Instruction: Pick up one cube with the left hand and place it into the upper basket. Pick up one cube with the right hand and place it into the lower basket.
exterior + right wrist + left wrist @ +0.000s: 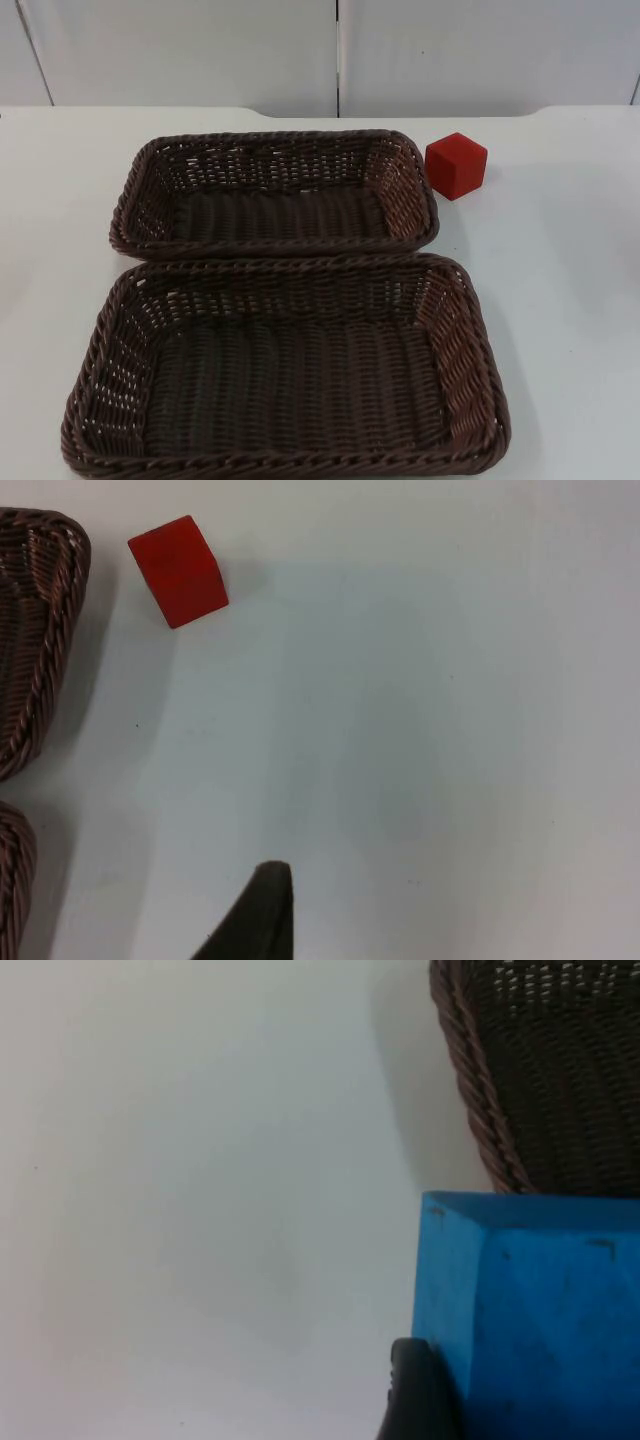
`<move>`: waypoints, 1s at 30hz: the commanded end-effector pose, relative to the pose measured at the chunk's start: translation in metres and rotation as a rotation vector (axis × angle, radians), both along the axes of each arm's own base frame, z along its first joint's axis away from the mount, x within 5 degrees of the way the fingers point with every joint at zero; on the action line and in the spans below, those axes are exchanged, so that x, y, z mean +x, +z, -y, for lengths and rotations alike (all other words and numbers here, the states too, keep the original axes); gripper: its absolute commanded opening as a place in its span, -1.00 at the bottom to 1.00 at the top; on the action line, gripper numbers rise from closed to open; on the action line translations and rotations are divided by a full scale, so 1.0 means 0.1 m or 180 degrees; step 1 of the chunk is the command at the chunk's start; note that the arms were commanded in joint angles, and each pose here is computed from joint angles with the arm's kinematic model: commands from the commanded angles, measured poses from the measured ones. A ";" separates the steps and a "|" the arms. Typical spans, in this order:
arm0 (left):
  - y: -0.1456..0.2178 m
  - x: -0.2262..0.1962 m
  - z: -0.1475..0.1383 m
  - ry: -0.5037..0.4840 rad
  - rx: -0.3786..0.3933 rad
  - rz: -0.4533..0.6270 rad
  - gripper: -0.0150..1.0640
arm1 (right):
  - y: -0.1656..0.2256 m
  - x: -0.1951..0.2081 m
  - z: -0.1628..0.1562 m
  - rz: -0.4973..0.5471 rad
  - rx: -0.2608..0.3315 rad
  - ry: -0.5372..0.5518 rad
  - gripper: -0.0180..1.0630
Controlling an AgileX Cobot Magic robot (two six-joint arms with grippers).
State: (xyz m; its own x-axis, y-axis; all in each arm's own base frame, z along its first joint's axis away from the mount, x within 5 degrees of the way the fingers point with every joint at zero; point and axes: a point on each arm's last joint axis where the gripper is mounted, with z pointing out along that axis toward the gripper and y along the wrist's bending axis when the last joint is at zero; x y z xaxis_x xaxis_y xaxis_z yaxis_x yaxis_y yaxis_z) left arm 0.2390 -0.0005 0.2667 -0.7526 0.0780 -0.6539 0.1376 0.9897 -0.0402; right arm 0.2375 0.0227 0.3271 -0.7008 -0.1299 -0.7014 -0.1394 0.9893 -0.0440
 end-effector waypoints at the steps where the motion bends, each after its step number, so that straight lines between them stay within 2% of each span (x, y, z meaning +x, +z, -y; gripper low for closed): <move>1: 0.03 -0.03 0.00 0.0044 -0.0072 0.0028 -0.97 | 0.02 0.00 0.01 0.0057 0.0000 -0.0003 0.98; 30: 0.01 -0.06 0.05 0.0052 -0.0298 -0.0138 -0.97 | 0.03 0.01 0.00 0.0086 0.0003 -0.0003 0.98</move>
